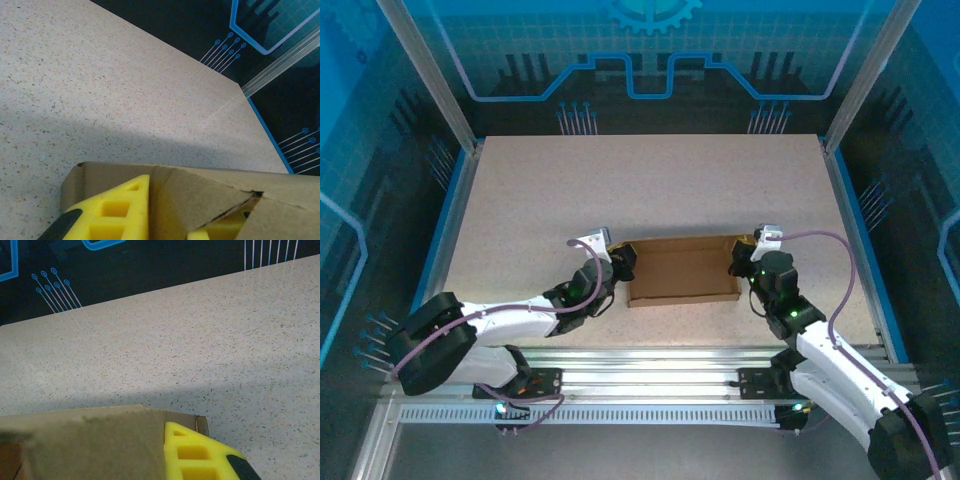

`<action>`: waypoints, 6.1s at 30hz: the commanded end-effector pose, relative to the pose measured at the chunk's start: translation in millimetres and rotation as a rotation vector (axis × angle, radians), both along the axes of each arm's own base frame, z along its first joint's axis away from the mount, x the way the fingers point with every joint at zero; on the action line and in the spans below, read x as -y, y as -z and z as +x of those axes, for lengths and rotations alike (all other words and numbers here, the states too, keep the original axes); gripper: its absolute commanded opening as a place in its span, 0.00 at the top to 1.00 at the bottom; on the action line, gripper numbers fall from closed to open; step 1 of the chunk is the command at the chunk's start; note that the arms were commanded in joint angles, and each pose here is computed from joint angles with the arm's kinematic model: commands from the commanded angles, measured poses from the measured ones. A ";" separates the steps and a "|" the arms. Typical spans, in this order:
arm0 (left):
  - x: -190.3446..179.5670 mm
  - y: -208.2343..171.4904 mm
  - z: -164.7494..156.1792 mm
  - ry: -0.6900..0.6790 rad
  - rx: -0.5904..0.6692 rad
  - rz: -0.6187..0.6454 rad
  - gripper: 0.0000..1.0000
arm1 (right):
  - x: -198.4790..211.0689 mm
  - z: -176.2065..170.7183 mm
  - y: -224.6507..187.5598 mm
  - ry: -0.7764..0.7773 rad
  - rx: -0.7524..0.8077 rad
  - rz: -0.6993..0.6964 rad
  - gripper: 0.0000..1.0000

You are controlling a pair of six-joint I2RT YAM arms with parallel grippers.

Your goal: Fold the paper box

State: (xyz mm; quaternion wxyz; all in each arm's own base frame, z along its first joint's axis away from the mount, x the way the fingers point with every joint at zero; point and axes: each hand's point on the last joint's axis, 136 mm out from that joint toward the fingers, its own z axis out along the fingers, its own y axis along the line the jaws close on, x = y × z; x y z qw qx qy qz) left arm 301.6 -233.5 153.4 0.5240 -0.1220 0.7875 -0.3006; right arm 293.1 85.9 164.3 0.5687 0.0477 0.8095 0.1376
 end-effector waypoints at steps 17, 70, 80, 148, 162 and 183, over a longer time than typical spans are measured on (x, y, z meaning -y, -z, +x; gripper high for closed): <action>17.8 -5.1 -12.1 0.086 -0.049 -0.058 0.79 | -16.2 -20.5 49.4 -0.100 -0.163 -0.036 0.94; -20.6 22.9 -28.2 0.028 -0.056 0.097 0.81 | -21.1 -60.3 52.1 -0.169 -0.298 0.006 0.70; -17.1 23.5 -26.3 0.032 -0.060 0.098 0.81 | -38.2 -101.4 31.3 -0.329 -0.387 0.089 0.60; -68.7 19.2 -129.4 0.328 -0.189 0.170 0.01 | -130.9 -97.4 -41.3 -0.761 -0.511 0.142 0.42; -59.5 -50.1 -115.0 0.313 -0.210 0.199 0.01 | -127.1 -89.6 21.1 -0.691 -0.610 0.050 0.46; 9.3 -5.0 -67.2 0.398 -0.461 0.045 0.01 | -142.4 -22.0 96.5 -0.606 -0.640 -0.079 0.47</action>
